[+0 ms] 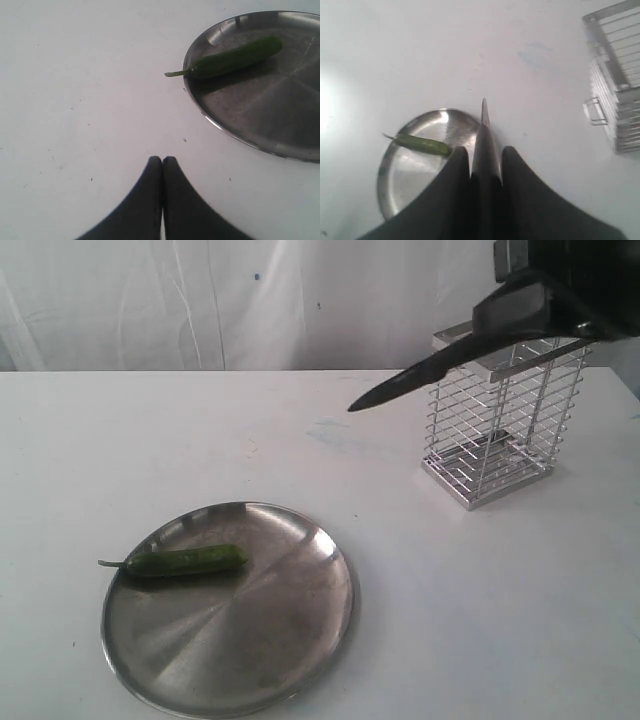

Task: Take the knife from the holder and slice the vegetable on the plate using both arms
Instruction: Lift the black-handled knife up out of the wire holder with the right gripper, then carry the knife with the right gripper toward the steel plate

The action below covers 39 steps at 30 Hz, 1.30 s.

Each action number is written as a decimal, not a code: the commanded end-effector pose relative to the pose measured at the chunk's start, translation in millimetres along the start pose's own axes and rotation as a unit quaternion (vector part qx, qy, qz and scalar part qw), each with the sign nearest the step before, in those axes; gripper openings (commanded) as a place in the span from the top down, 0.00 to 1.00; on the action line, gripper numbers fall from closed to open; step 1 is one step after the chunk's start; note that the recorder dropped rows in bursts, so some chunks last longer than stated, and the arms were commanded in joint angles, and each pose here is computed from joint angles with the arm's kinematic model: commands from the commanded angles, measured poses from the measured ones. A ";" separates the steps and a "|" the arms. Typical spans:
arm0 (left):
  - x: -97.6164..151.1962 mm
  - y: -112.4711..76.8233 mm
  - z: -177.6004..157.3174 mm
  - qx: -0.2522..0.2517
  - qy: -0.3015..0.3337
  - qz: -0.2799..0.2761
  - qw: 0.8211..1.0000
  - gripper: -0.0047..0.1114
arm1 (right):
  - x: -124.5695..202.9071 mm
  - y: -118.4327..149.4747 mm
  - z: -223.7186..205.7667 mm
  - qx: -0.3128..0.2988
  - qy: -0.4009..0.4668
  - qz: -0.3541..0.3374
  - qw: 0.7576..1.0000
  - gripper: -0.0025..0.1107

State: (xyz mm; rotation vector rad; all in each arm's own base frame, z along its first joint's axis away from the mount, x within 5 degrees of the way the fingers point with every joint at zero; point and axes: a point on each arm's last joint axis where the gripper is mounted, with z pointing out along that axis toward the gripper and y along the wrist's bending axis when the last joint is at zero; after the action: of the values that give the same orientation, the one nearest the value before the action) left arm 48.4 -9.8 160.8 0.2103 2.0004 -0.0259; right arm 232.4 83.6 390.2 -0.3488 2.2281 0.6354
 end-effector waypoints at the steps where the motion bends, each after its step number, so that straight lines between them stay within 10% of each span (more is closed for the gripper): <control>1: 1.5 -0.7 0.3 0.003 0.003 -0.008 1.000 0.96 | 10.7 6.0 9.7 -0.069 -0.015 0.030 0.997 0.98; 8: 1.5 -0.7 0.3 0.003 0.003 -0.008 1.000 0.96 | 78.0 -9.0 38.0 -0.159 -0.132 0.233 0.950 0.98; 15: 1.5 -0.7 0.3 0.003 0.003 -0.008 1.000 0.96 | 155.3 -21.2 50.1 -0.123 -0.059 0.246 0.960 0.98; 31: 1.5 -0.7 0.3 0.003 0.003 -0.008 1.000 0.96 | 169.7 -42.3 75.4 -0.053 -0.005 0.410 0.910 0.98; 39: 1.5 -0.7 0.3 0.003 0.003 -0.008 1.000 0.96 | 144.1 -35.8 104.6 -0.151 0.037 0.321 0.934 0.98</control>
State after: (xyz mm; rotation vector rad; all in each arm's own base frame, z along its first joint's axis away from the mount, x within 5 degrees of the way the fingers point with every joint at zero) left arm 48.4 -9.8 160.8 0.2103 2.0004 -0.0259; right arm 206.0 93.7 202.0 0.4305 2.3413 1.2408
